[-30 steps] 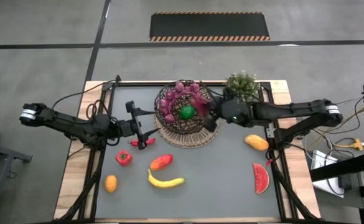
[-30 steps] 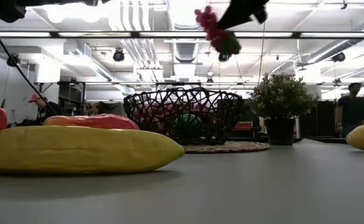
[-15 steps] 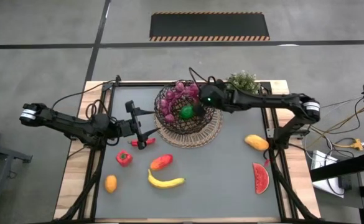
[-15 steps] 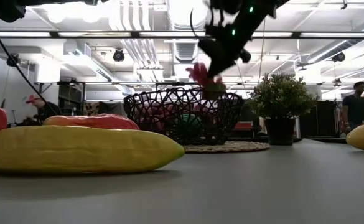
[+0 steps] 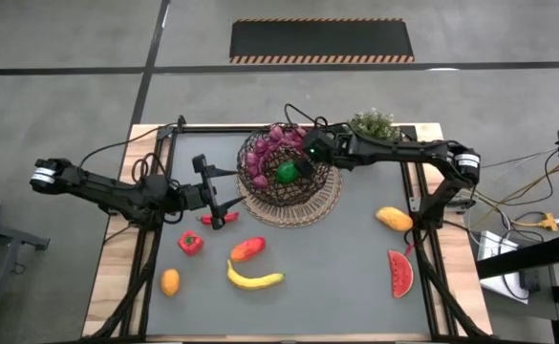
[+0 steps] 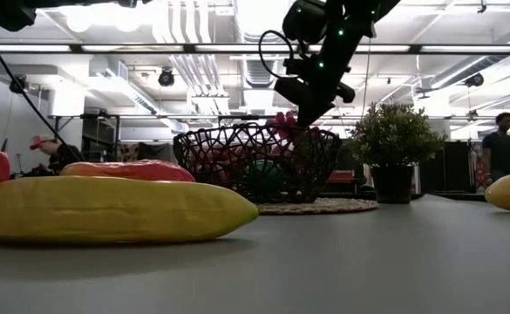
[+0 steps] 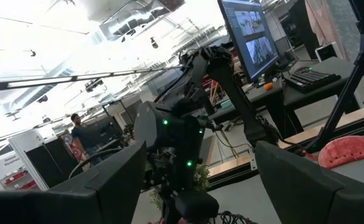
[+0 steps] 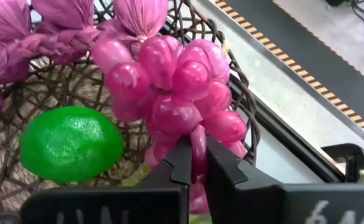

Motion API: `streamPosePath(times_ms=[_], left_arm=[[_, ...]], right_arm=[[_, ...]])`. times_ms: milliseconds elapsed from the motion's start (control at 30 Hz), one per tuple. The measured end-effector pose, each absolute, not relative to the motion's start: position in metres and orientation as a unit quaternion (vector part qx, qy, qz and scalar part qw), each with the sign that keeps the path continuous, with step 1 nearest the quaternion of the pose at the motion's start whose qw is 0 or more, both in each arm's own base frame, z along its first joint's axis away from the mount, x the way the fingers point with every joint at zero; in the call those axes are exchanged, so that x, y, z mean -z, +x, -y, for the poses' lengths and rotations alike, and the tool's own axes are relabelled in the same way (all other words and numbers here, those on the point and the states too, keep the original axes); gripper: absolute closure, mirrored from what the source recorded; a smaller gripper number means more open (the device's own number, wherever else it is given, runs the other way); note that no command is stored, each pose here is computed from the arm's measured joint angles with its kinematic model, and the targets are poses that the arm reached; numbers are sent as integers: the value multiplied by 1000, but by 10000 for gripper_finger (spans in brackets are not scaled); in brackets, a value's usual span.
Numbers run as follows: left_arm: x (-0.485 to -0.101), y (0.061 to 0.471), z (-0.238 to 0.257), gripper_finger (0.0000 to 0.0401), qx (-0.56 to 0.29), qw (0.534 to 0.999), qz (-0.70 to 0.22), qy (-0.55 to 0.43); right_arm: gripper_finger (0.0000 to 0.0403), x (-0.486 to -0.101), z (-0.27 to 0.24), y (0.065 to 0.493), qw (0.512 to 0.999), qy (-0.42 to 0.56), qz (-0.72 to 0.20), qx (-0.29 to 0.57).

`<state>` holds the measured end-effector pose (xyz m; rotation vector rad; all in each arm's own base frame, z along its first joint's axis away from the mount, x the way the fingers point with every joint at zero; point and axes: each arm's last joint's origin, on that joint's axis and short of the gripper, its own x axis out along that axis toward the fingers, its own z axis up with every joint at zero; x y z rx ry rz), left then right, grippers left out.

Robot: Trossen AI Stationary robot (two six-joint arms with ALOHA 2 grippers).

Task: Build produce basket
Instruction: Put the purple grapes into the basket, then put the red chili pepper into the basket

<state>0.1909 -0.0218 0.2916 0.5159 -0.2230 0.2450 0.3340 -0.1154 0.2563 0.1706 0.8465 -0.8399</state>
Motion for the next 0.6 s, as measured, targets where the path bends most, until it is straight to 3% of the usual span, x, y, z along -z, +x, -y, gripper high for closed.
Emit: streamPosePath(times_ms=[133,433,600], left_arm=[[-292,191,22,120,-121,953,110,254],[-292,191,22,120,-120,954,111,250],[-292,191,22,120,-120,955,111,249]], right_arm=[[360,-259,115,332,823,83,-397,396],[248,-260,115,330,819,93,-398,403],[213,-272,113,323,826,90,-387,400]])
